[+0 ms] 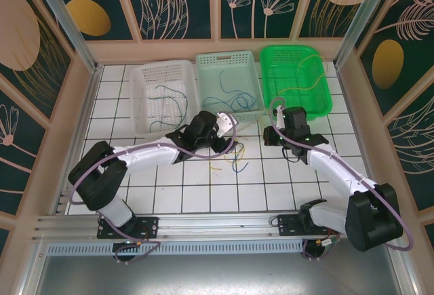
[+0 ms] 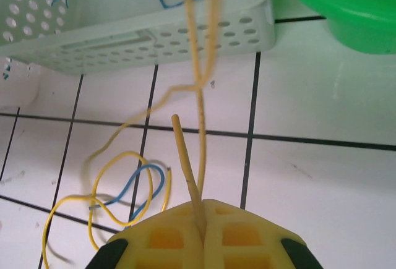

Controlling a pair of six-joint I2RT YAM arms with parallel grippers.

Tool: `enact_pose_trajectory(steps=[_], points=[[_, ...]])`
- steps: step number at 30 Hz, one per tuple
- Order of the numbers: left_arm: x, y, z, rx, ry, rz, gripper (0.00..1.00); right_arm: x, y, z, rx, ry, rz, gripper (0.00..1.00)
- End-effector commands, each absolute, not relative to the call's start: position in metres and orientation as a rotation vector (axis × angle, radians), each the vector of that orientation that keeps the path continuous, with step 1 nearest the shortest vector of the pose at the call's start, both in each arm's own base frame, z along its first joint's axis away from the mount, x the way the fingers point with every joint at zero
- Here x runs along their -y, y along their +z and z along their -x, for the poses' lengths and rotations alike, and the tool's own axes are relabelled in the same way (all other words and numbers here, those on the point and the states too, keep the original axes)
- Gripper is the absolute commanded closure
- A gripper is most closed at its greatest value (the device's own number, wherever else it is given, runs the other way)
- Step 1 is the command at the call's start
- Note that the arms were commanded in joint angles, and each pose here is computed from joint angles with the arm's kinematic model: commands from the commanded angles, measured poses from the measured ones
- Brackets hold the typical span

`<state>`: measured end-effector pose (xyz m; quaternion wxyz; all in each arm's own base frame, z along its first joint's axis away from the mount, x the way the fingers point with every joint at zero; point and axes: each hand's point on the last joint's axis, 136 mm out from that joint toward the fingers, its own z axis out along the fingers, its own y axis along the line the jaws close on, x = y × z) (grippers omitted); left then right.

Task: Untangle the cables

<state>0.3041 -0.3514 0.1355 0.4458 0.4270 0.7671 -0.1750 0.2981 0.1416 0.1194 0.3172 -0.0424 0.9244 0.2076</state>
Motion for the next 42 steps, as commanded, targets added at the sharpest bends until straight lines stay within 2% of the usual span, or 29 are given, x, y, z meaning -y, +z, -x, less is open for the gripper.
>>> enact_pose_trajectory(steps=[1,10,15,21,28,30,31,33,35,39,42], points=[[0.353,0.149,-0.296,-1.792,-0.379,-1.145,0.2,-0.148,0.125,-0.288,-2.472,0.572,0.183,1.0],[0.363,0.127,-0.295,-1.833,-0.378,-1.211,0.21,-0.164,0.168,-0.289,-2.379,0.711,0.226,1.0],[0.365,0.129,-0.29,-1.8,-0.383,-1.226,0.21,-0.163,0.176,-0.289,-2.379,0.731,0.214,1.0],[0.362,0.13,-0.303,-1.804,-0.299,-1.196,0.21,-0.171,0.184,-0.285,-2.36,0.808,0.227,1.0],[0.369,0.137,-0.318,-1.778,-0.25,-1.163,0.31,-0.176,0.194,-0.279,-2.334,0.869,0.258,1.0],[0.373,0.138,-0.321,-1.775,-0.252,-1.167,0.37,-0.178,0.198,-0.277,-2.323,0.901,0.265,1.0],[0.374,0.138,-0.322,-1.777,-0.251,-1.161,0.48,-0.179,0.2,-0.276,-2.317,0.913,0.273,1.0],[0.373,0.144,-0.324,-1.764,-0.254,-1.13,0.78,-0.176,0.198,-0.275,-2.33,0.905,0.271,1.0],[0.368,0.152,-0.321,-1.737,-0.264,-1.09,0.98,-0.167,0.196,-0.277,-2.346,0.881,0.25,1.0],[0.346,0.172,-0.323,-1.713,-0.258,-0.928,1.0,-0.132,0.204,-0.294,-2.292,0.857,0.104,1.0],[0.324,0.176,-0.331,-1.761,-0.323,-0.778,1.0,-0.101,0.229,-0.308,-2.149,0.896,-0.01,1.0]])
